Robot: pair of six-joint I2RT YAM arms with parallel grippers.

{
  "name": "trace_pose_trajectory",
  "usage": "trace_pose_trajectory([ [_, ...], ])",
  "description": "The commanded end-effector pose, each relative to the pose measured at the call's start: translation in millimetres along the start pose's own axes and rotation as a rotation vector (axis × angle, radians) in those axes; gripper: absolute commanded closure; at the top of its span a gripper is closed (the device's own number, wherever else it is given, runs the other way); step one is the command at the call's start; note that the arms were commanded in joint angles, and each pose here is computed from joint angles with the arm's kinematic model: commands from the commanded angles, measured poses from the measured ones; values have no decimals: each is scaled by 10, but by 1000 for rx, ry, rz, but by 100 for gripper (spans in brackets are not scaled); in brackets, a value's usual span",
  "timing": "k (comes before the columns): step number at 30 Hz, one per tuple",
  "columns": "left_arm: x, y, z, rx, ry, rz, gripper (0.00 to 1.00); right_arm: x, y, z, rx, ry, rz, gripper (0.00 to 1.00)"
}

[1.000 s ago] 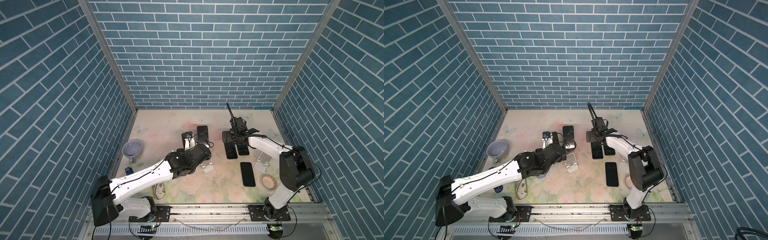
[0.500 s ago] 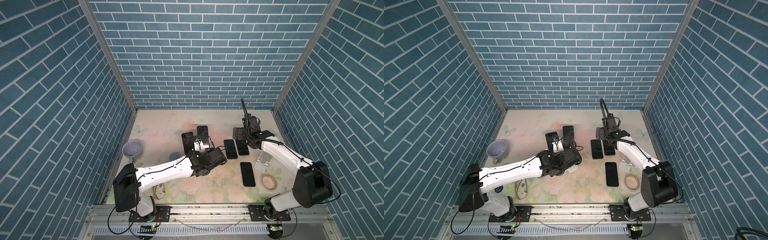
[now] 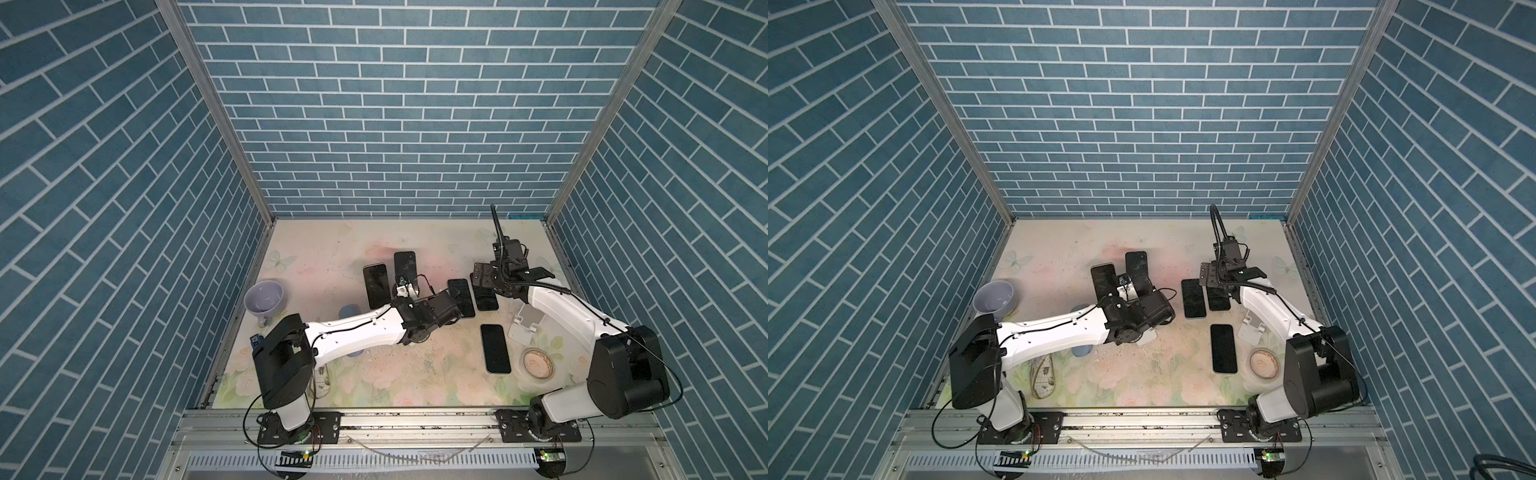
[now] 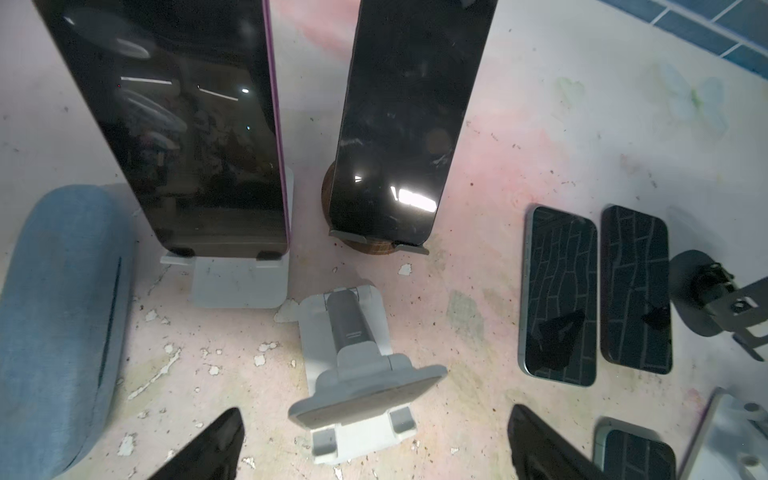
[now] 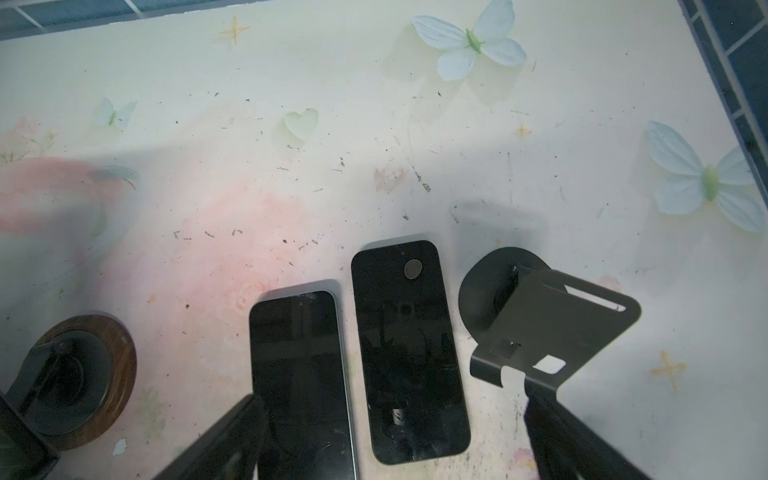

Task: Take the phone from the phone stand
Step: 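Lower the left gripper onto the empty white stand and grasp its stem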

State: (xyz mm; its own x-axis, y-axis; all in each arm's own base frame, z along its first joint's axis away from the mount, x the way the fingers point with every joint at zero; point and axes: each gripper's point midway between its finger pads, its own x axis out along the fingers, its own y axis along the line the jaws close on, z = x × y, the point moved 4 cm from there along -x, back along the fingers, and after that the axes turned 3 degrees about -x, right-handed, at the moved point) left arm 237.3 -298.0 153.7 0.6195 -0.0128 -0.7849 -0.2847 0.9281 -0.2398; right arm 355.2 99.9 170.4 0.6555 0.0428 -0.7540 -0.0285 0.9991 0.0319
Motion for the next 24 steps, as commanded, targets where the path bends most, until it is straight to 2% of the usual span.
trace_pose_trajectory([
  [1,51,-34,-5,-31,13,19,0,-33,-40,-72,-9,2,17,2],
  [11,165,-25,14,-26,-46,98,1,-24,-80,-78,17,0,39,1],
  [24,307,35,-33,15,-56,177,8,-15,-104,-101,29,9,51,2],
])
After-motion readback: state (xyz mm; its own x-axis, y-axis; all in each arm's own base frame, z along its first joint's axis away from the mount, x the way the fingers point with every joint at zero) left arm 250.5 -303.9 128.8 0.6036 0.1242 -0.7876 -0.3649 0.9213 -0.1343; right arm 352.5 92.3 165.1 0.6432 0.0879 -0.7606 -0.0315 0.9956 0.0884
